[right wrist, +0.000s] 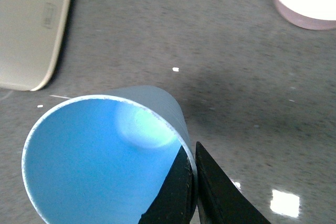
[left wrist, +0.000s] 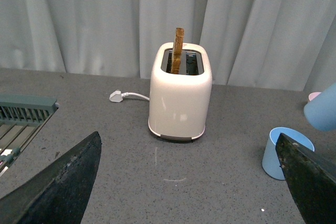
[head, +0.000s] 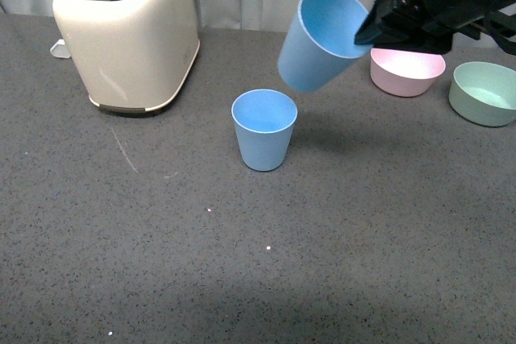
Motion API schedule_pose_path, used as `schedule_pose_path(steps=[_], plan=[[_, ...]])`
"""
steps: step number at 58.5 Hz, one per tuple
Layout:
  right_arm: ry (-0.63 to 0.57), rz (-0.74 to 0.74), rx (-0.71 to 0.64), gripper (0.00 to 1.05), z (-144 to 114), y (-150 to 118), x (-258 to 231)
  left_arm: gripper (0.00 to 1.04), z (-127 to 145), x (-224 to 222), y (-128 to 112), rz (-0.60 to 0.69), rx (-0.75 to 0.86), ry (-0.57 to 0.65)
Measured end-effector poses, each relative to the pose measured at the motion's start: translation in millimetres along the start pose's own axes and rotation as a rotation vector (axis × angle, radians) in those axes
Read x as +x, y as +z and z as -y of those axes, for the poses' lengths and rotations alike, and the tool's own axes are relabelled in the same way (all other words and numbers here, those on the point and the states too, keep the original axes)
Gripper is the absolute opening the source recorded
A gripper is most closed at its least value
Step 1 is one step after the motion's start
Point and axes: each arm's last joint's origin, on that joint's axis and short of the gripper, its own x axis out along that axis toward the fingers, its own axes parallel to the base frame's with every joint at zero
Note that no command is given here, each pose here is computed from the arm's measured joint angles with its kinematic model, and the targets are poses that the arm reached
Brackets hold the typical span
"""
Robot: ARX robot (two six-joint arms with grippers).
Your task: Stack blue cups with both arms
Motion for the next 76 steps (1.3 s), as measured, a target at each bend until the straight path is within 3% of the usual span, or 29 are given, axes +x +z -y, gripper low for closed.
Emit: schedule_pose_path(steps=[15,37,55,61,62,64,68,71,76], plan=[[0.032,-0.045,-0.027,0.01,-29,-5,18,0.98,0,0,0,0.000,0.000,0.000],[0.006,-0.097,-0.021,0.01,-31,-14,40,0.98,0,0,0,0.000,0.000,0.000],[0.032,-0.063,-0.016,0.50,-30,-14,36,0.98,0,0,0,0.000,0.000,0.000],[0.023,0.009,-0.018,0.65,-27,-13,27,0.98,0,0,0,0.000,0.000,0.000],[0.011,0.085,-0.046,0.63,-27,-14,25,0.98,0,0,0,0.000,0.000,0.000],[-0.139,0.345,-0.142,0.55,-19,-17,15,0.98,0,0,0,0.000,0.000,0.000],[-0.283,0.679,-0.222,0.38,2,-32,-25,0.98,0,0,0,0.000,0.000,0.001],[-0.306,0.806,-0.247,0.26,14,-40,-69,0.98,0,0,0,0.000,0.000,0.002],[-0.317,0.839,-0.276,0.05,31,-69,-126,0.98,0,0,0,0.000,0.000,0.000]])
